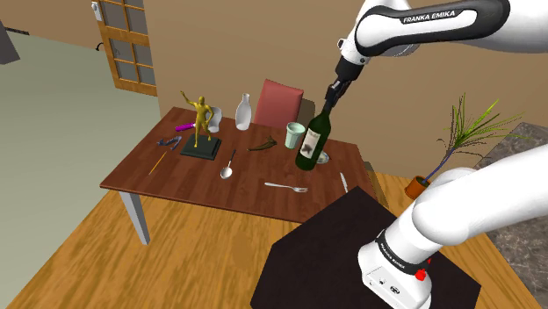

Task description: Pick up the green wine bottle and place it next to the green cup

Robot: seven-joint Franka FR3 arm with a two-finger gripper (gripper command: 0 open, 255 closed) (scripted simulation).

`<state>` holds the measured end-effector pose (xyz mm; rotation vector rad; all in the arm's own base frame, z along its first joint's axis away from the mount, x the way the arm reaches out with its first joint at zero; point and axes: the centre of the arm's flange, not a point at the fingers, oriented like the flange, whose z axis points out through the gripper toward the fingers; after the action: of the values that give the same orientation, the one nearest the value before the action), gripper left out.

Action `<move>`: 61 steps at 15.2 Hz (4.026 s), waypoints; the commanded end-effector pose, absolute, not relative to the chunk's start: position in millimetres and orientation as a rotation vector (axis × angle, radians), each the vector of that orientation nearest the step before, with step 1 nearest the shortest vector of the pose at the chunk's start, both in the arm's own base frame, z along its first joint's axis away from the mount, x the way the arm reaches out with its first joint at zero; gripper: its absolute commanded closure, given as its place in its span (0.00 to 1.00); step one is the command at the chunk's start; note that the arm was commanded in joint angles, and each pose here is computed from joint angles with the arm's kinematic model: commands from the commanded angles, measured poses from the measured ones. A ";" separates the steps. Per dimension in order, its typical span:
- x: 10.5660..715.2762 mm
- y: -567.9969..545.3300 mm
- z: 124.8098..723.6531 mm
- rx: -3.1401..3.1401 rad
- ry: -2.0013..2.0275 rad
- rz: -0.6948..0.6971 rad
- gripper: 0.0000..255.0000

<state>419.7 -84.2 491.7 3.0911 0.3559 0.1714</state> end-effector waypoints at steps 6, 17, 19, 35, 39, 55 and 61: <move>419.0 -84.6 528.5 3.091 0.356 0.171 1.00; 419.0 -84.6 586.6 3.091 0.356 0.171 1.00; 419.0 -84.6 597.2 3.091 0.356 0.171 1.00; 522.2 -214.9 526.3 3.091 0.356 0.171 1.00; 551.7 -252.2 503.2 3.091 0.356 0.171 1.00; 638.1 -361.3 414.4 3.091 0.356 0.171 1.00; 638.1 -361.3 382.7 3.091 0.356 0.171 1.00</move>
<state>638.1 -359.9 387.9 3.0919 0.3559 0.1699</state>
